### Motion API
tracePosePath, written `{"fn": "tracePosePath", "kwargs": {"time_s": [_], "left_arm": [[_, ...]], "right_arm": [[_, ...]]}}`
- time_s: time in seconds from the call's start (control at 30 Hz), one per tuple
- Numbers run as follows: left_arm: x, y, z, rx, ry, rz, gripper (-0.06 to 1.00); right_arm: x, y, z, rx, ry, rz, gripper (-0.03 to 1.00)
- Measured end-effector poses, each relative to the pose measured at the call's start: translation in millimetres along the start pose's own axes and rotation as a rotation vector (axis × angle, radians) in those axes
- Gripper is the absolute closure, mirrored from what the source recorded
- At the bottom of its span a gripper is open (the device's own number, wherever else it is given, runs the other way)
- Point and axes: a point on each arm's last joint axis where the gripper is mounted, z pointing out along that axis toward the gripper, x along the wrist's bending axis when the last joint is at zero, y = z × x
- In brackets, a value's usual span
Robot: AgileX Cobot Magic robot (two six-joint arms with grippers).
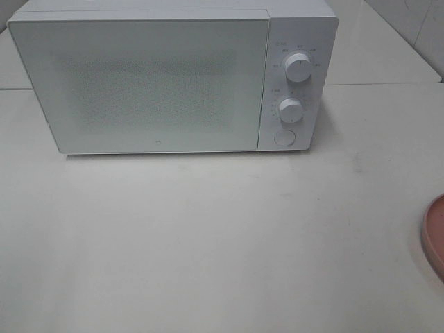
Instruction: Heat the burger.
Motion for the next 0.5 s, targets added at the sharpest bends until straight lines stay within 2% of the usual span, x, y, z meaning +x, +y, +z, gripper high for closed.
{"fn": "tracePosePath", "kwargs": {"time_s": [0.03,0.07,0.2,0.5], "left_arm": [[0.0,0.0,0.0,0.0,0.0,0.0,0.01],[-0.7,-3.5,-6.3,-0.051,0.037,-0.013,0.01],[-3.4,-10.6,-17.4,-0.143,0.085,-0.022,0.01],[-3.5,-11.0,-17.9,-0.147,0.089,-0.023,0.01]], "right_arm": [[0.0,0.0,0.0,0.0,0.0,0.0,0.26],[0.0,0.0,0.0,0.0,0.0,0.0,0.26],[0.0,0.0,0.0,0.0,0.0,0.0,0.26],[0.0,0.0,0.0,0.0,0.0,0.0,0.26]]}}
